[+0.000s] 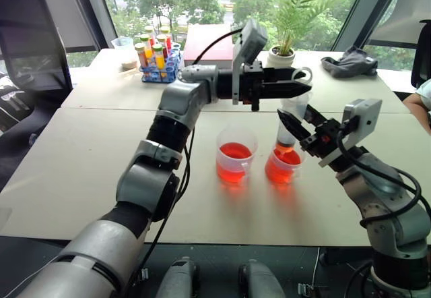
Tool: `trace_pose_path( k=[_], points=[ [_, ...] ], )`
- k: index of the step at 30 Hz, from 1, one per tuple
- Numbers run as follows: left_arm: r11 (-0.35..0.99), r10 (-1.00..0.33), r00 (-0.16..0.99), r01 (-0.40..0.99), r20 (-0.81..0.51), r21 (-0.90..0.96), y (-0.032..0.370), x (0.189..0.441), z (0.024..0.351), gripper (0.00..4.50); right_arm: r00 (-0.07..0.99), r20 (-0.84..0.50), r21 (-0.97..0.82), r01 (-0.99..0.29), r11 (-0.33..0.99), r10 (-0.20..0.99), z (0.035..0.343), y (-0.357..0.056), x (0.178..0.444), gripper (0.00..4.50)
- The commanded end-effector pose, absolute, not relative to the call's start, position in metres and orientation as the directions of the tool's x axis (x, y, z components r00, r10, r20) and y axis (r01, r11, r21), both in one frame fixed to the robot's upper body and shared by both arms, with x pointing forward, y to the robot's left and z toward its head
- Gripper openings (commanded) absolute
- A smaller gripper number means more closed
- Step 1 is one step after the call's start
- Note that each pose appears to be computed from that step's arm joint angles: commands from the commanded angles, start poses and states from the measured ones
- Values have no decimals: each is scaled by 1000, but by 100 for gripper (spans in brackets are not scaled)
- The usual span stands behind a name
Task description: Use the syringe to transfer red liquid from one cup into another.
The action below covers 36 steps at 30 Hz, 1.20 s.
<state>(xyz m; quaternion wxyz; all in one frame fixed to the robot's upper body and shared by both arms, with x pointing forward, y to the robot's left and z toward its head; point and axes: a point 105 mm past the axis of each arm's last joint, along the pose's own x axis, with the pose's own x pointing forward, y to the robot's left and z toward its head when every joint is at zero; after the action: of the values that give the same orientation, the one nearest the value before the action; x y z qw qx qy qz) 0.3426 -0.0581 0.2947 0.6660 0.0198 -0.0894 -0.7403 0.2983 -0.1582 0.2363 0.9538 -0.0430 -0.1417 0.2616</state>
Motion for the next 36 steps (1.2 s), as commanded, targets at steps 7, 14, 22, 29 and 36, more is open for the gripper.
trace_pose_path(
  k=[7,14,22,29,36],
  points=[
    [-176,-984,-175,981,-17,76,-74,333,263,139,757,428,-251,-425,870,493,291,-163,273,138],
    [-188,-982,-187,981,-29,55,-76,332,257,139,755,441,-253,-414,874,485,298,-164,270,138],
    [-174,-985,-173,983,-20,55,-75,334,259,139,762,429,-247,-418,874,485,295,-165,270,138],
    [-132,-990,-135,989,40,59,-66,342,282,242,773,380,-215,-461,861,508,275,-156,274,138],
    [-71,-992,-79,993,95,92,-56,351,301,448,774,331,-193,-503,842,539,258,-145,276,138]
  ],
)
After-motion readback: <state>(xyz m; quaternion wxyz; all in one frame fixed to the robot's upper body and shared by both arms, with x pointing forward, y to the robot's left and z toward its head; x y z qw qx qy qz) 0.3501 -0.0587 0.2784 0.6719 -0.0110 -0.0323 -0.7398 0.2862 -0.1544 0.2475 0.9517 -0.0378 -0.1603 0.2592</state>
